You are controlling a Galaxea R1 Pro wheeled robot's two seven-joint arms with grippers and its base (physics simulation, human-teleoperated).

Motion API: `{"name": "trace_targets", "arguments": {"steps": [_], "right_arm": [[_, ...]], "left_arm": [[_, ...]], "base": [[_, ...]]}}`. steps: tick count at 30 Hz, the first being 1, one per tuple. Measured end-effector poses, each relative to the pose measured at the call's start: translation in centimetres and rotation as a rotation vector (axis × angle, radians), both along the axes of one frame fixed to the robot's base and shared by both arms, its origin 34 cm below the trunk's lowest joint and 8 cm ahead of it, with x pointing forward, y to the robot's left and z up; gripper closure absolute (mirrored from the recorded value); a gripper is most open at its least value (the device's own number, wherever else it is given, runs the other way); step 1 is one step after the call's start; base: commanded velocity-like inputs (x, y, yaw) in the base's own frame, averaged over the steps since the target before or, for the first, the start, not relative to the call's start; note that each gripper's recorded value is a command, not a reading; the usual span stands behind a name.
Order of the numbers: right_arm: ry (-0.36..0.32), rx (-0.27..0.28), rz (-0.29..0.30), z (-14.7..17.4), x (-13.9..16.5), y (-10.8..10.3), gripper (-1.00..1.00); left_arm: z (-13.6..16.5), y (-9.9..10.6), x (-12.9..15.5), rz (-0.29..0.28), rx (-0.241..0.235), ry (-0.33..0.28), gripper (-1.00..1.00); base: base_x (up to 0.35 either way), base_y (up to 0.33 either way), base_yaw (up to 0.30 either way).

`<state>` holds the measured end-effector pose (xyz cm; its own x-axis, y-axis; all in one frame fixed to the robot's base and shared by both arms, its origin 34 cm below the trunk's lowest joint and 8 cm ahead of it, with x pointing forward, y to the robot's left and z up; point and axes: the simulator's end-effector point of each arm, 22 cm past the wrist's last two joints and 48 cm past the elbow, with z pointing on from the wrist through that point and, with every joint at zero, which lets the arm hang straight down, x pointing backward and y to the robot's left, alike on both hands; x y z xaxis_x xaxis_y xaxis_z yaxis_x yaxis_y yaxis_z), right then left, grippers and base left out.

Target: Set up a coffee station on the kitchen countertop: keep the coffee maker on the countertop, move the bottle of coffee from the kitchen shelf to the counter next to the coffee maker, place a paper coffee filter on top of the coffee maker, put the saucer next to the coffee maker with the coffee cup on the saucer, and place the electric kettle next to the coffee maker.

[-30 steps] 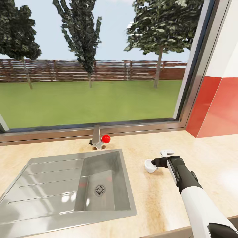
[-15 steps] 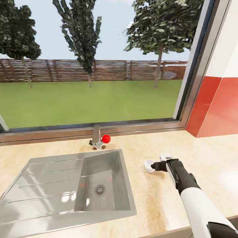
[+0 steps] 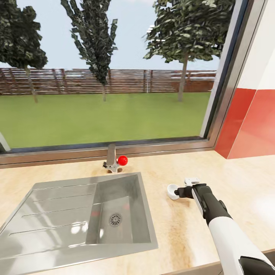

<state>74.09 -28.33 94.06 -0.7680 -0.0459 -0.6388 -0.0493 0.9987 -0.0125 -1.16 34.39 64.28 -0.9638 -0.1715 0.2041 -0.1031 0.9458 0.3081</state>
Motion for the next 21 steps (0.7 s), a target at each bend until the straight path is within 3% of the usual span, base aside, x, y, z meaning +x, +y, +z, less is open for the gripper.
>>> {"name": "trace_targets", "arguments": {"steps": [1, 2, 21], "right_arm": [[0.0, 0.0, 0.0, 0.0, 0.0, 0.0, -1.0], [0.0, 0.0, 0.0, 0.0, 0.0, 0.0, 1.0], [-0.007, -0.014, 0.001, 0.29, 0.11, -0.26, 1.0]], "left_arm": [[0.0, 0.0, 0.01, 0.0, 0.0, 0.0, -1.0], [0.0, 0.0, 0.01, 0.0, 0.0, 0.0, -1.0], [-0.01, -0.03, 0.01, 0.002, 0.0, -0.001, -1.0]], "base": [[0.0, 0.0, 0.0], [0.0, 0.0, 0.0], [0.0, 0.0, 0.0]]}}
